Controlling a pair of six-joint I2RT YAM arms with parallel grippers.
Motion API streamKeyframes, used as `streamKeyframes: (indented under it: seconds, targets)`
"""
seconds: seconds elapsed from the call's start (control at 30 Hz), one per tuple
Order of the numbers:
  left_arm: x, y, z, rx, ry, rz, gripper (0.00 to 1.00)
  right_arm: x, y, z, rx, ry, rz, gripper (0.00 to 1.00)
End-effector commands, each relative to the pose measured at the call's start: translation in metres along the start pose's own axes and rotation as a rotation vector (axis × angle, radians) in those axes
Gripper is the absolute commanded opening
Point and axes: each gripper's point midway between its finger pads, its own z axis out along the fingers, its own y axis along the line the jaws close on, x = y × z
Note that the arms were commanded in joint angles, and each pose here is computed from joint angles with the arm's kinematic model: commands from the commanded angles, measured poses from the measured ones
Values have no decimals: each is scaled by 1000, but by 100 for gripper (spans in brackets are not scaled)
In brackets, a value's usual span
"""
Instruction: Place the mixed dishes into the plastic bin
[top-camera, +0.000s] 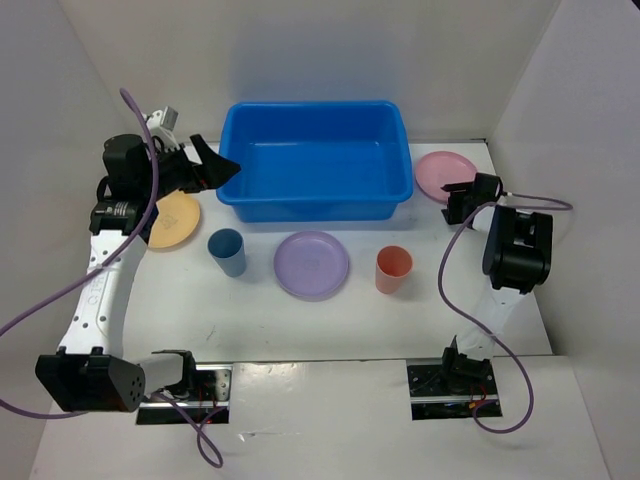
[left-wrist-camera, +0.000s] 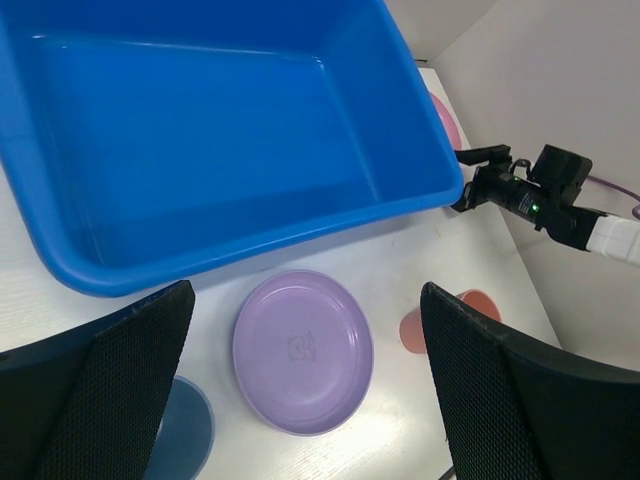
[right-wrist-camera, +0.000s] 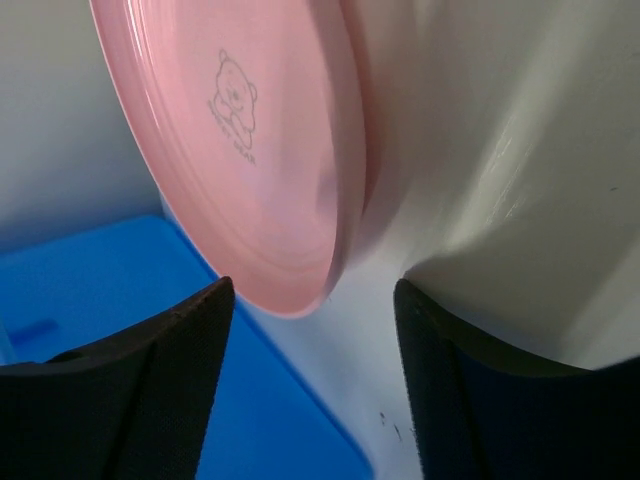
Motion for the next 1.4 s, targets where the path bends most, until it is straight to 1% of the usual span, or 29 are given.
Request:
streamKeyframes:
  seconds: [0.0, 0.1, 0.33, 0.43, 0.5, 0.6, 0.63, 0.67, 0.73, 0.77, 0.87, 0.93, 1.07, 1.17, 1.2, 1.27, 1.37]
  targets:
    - [-21, -5, -1, 38, -49, 36, 100, -26, 8, 13, -19, -123, 110, 69]
    - [-25, -3, -3, 42, -57, 29, 100, -24, 3, 17, -7, -120, 155, 60]
    - [-31, 2, -4, 45, -61, 16, 100, -31, -12, 31, 32, -165, 244, 57]
    - [-30, 5, -2, 42, -54, 10, 100, -31, -16, 31, 40, -174, 275, 51]
    - [-30, 5, -2, 42, -54, 10, 100, -32, -20, 34, 49, -184, 290, 49]
    - [-30, 8, -3, 31, -52, 3, 100, -33, -19, 34, 47, -185, 315, 41]
    - [-30, 8, -3, 31, -52, 3, 100, -33, -19, 34, 47, -185, 315, 33]
    - [-28, 9, -3, 28, -45, -2, 100, -35, -20, 34, 48, -196, 324, 32]
    - [-32, 10, -5, 24, -57, 1, 100, -35, -20, 34, 48, -196, 324, 21]
    - [-32, 10, -5, 24, -57, 1, 100, -35, -20, 34, 48, -196, 324, 13]
    - [-31, 12, -7, 21, -51, -6, 100, -34, -20, 30, 42, -197, 324, 0]
    - [-35, 12, -11, 15, -63, -2, 100, -40, -16, 24, 32, -205, 319, 0]
    - [-34, 4, -18, 45, -65, -4, 100, -44, 9, -4, -47, -217, 299, 0]
    - [-32, -2, -23, 65, -62, 2, 100, -51, 45, -36, -147, -234, 275, 0]
    - [-31, -4, -23, 78, -56, -7, 100, -55, 64, -53, -197, -244, 263, 0]
    - [-30, -10, -27, 96, -63, 6, 100, -47, 91, -71, -278, -234, 205, 0]
    - [-26, -14, -31, 106, -58, -11, 100, -45, 139, -108, -402, -261, 135, 0]
